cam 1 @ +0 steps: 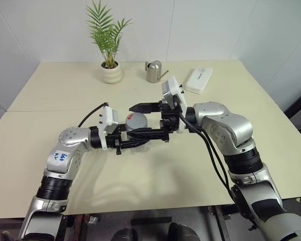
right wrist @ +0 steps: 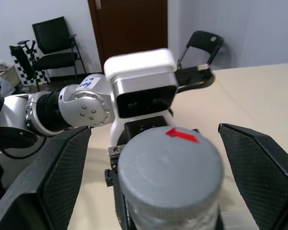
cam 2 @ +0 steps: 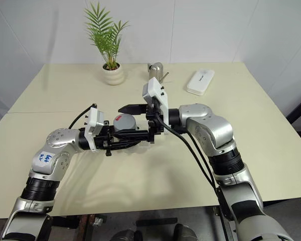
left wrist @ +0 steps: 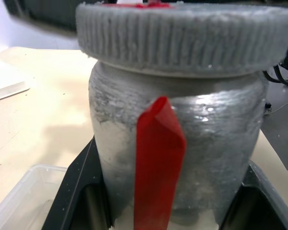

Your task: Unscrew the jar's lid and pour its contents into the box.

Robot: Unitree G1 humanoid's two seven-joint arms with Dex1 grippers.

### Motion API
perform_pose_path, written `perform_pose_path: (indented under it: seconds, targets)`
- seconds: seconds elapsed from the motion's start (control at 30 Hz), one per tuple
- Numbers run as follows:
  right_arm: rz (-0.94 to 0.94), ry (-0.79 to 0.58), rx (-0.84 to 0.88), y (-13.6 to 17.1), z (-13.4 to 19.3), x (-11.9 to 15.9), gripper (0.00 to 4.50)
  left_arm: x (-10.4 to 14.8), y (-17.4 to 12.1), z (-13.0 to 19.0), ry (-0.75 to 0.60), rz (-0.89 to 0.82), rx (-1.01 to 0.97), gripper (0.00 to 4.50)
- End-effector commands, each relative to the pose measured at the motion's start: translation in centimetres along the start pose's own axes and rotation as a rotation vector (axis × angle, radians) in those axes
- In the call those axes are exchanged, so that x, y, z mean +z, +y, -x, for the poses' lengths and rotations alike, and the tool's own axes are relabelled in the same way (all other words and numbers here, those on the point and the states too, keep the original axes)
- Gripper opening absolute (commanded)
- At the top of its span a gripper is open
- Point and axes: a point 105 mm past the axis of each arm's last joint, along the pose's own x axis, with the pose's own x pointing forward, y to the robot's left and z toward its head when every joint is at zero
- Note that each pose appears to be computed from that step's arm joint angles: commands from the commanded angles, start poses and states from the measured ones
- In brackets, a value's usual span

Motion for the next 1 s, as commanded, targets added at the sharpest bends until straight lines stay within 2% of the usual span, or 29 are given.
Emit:
perform_pose_path:
  seconds: [0.03,0.2,0.3,0.43,0.53,0.77,0.83,0.93,1.0]
  targets:
    - [0.042,-0.017,0.008,0.3,-0.2,1.0,4.47,1.4,0.0,-0.2,-0.026,-0.054,-0.012,1.98]
    - [0.041,-0.033,-0.007,0.1,0.0,1.1,4.47,1.4,-0.1,-0.3,-0.025,-0.052,-0.014,1.98]
    - [0.040,-0.050,-0.006,0.2,0.1,1.3,3.90,1.4,-0.1,-0.4,-0.028,-0.053,-0.016,1.98]
    - [0.041,-0.074,-0.002,0.4,0.2,1.4,2.59,1.6,-0.1,-0.3,-0.031,-0.055,-0.015,1.98]
    - [0.046,-0.086,0.002,0.5,0.3,1.5,2.56,1.6,-0.1,-0.2,-0.030,-0.054,-0.014,1.98]
    - [-0.074,-0.321,-0.033,0.4,3.2,5.3,2.56,1.2,-0.4,0.3,-0.019,-0.044,-0.007,1.98]
    - [-0.068,-0.318,-0.114,-0.3,4.9,5.1,2.56,1.1,-0.4,0.5,-0.017,-0.038,0.002,1.98]
    - [-0.064,-0.296,-0.323,-2.2,8.6,3.7,2.56,1.0,-0.3,1.0,-0.015,-0.032,0.020,1.98]
    - [-0.004,-0.214,-0.474,-3.2,11.3,1.4,2.56,1.1,-0.1,1.4,-0.019,-0.027,0.038,1.98]
